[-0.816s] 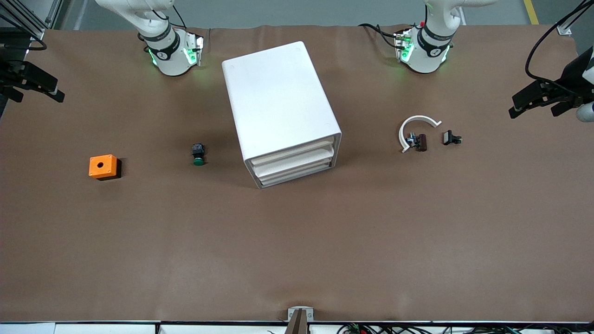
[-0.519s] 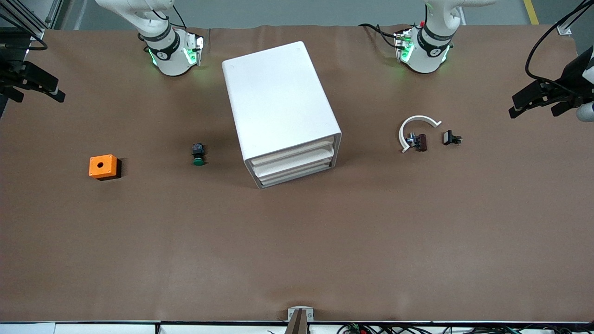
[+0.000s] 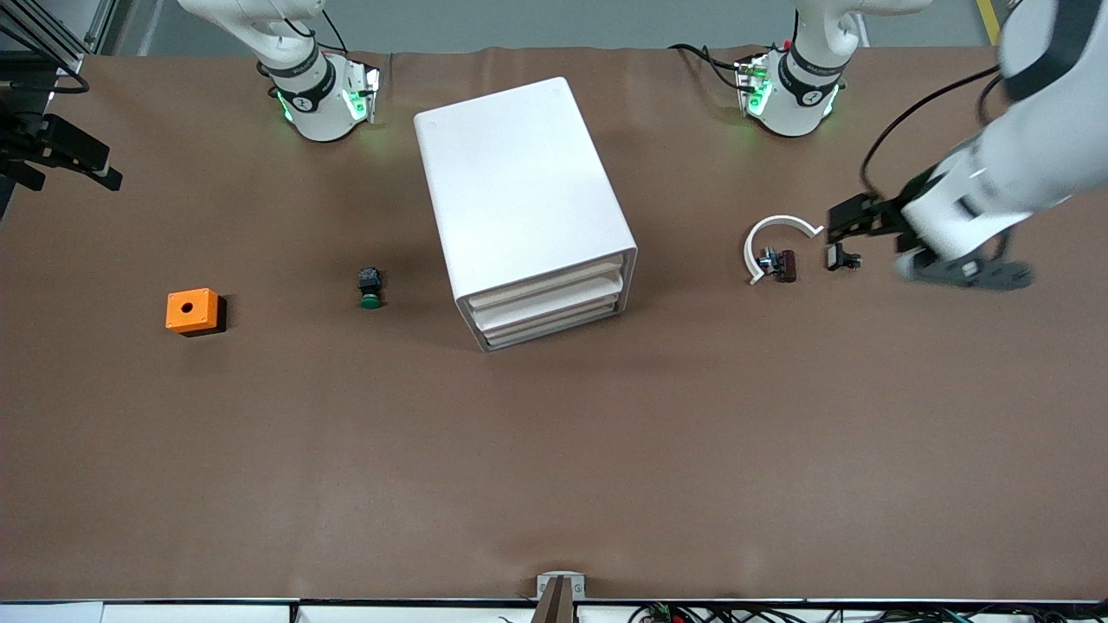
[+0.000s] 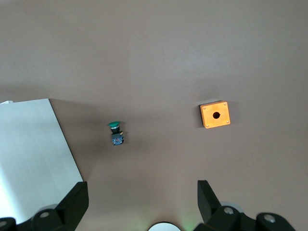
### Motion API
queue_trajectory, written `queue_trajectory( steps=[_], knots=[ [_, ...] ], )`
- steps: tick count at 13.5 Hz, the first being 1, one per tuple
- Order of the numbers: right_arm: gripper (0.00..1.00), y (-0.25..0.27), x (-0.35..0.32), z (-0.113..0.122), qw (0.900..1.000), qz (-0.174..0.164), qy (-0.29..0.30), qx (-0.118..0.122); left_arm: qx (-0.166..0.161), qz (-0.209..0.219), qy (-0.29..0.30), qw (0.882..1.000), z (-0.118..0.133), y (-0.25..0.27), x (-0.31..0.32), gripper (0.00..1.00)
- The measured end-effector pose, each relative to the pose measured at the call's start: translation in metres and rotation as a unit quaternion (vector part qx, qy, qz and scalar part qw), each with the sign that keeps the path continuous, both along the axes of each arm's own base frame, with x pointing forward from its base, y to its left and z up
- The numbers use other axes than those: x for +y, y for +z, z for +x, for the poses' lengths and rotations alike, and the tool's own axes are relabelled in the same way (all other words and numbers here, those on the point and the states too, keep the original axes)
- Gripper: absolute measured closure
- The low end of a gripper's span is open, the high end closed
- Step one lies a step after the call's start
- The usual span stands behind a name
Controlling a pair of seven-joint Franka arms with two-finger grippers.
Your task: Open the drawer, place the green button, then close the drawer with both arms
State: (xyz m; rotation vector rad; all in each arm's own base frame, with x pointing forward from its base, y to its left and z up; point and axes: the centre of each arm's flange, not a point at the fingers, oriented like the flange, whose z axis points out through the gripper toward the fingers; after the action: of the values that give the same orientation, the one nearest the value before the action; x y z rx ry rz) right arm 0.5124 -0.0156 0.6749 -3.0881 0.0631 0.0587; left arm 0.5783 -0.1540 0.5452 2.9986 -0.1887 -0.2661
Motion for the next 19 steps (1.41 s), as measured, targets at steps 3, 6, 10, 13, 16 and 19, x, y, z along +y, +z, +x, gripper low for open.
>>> queue_trajectory(
  steps=[3, 6, 10, 13, 16, 19],
  knots=[
    [0.0, 0.0, 0.0, 0.0, 1.0, 0.0, 0.0, 0.001, 0.005, -0.007, -0.039, 0.999, 0.011, -0.051, -0.062, 0.0],
    [0.0, 0.0, 0.0, 0.0, 1.0, 0.0, 0.0, 0.001, -0.008, -0.019, -0.079, 0.997, 0.01, -0.083, -0.116, 0.0],
    [0.0, 0.0, 0.0, 0.0, 1.0, 0.0, 0.0, 0.001, -0.005, -0.094, -0.16, 0.983, 0.017, -0.133, -0.157, 0.0],
    [0.0, 0.0, 0.0, 0.0, 1.0, 0.0, 0.0, 0.001, 0.002, -0.159, -0.226, 0.961, 0.029, -0.174, -0.164, 0.0],
    [0.0, 0.0, 0.0, -0.001, 1.0, 0.0, 0.0, 0.003, 0.002, -0.185, -0.259, 0.948, 0.041, -0.219, -0.172, 0.0],
    [0.0, 0.0, 0.003, -0.001, 1.0, 0.0, 0.003, 0.003, -0.016, -0.22, -0.283, 0.933, 0.046, -0.26, -0.188, 0.0]
  ],
)
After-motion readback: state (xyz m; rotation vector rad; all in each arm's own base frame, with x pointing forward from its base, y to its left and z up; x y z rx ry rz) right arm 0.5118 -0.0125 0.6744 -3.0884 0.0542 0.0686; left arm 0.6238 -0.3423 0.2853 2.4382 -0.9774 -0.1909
